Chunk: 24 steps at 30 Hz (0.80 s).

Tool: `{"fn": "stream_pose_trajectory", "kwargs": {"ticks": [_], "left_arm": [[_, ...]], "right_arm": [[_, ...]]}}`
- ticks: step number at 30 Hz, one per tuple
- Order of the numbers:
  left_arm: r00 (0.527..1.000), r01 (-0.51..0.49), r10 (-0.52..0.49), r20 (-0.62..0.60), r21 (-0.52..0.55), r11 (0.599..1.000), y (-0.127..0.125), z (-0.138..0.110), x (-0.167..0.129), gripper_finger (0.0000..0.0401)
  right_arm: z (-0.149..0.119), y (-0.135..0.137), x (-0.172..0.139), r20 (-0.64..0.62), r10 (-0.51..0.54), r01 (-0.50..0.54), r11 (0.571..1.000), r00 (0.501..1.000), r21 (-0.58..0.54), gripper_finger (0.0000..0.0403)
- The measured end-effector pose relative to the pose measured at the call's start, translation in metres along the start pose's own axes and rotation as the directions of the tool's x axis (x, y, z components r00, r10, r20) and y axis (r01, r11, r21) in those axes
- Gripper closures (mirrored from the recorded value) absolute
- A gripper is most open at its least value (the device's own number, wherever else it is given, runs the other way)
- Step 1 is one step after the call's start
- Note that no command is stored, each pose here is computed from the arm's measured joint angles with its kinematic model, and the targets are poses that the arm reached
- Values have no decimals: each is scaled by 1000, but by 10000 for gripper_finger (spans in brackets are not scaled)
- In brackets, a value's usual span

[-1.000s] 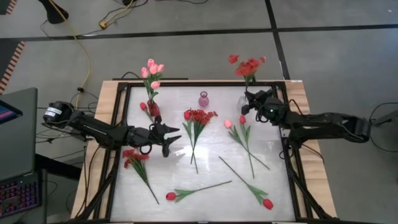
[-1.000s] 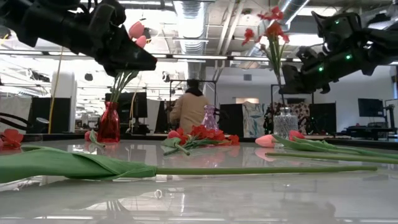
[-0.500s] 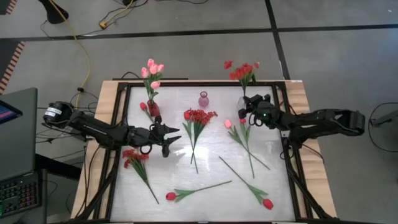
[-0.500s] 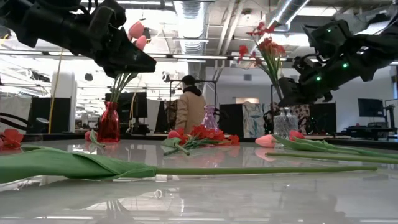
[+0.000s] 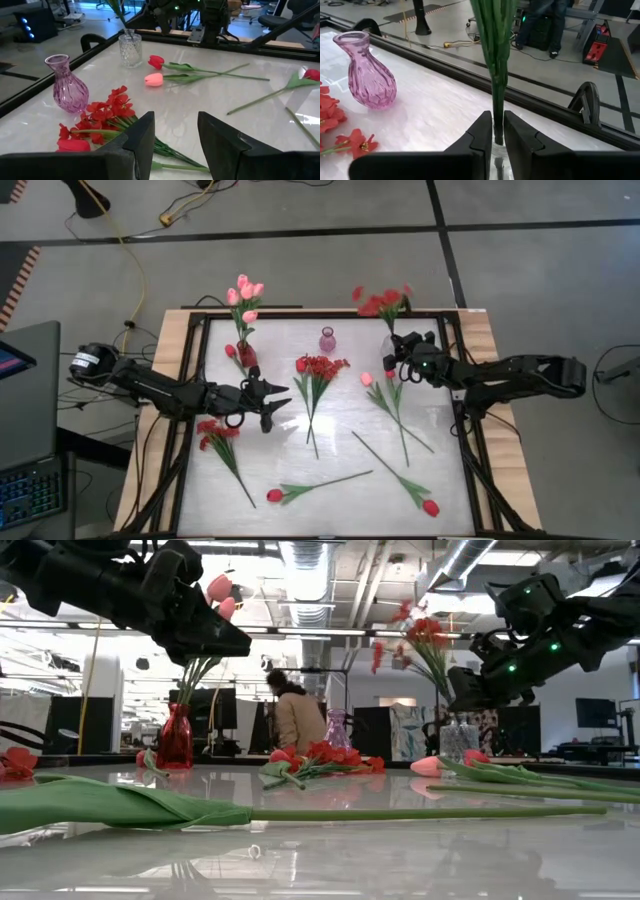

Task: Sort flowers into vase by color
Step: Put the red flowers into the transparent vase

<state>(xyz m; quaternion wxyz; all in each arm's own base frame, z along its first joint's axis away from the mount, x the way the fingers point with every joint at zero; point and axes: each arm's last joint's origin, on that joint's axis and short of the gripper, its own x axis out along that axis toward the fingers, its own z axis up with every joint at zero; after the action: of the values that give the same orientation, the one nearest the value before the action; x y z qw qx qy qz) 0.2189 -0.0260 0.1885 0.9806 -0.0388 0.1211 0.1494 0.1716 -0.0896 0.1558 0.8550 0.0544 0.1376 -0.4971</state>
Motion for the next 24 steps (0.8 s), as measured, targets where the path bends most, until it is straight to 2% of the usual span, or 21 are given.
{"fn": "stream_pose_trajectory", "kwargs": {"ticks": [16,24], "left_arm": [[1000,7,-7,-3,1,1000,0,0,0,263],[1000,3,-3,-23,1,1000,0,-2,0,263]], "right_arm": [[12,-4,-9,59,21,-20,1000,998,-12,234],[27,0,-24,-63,51,-57,994,997,-96,209]]}}
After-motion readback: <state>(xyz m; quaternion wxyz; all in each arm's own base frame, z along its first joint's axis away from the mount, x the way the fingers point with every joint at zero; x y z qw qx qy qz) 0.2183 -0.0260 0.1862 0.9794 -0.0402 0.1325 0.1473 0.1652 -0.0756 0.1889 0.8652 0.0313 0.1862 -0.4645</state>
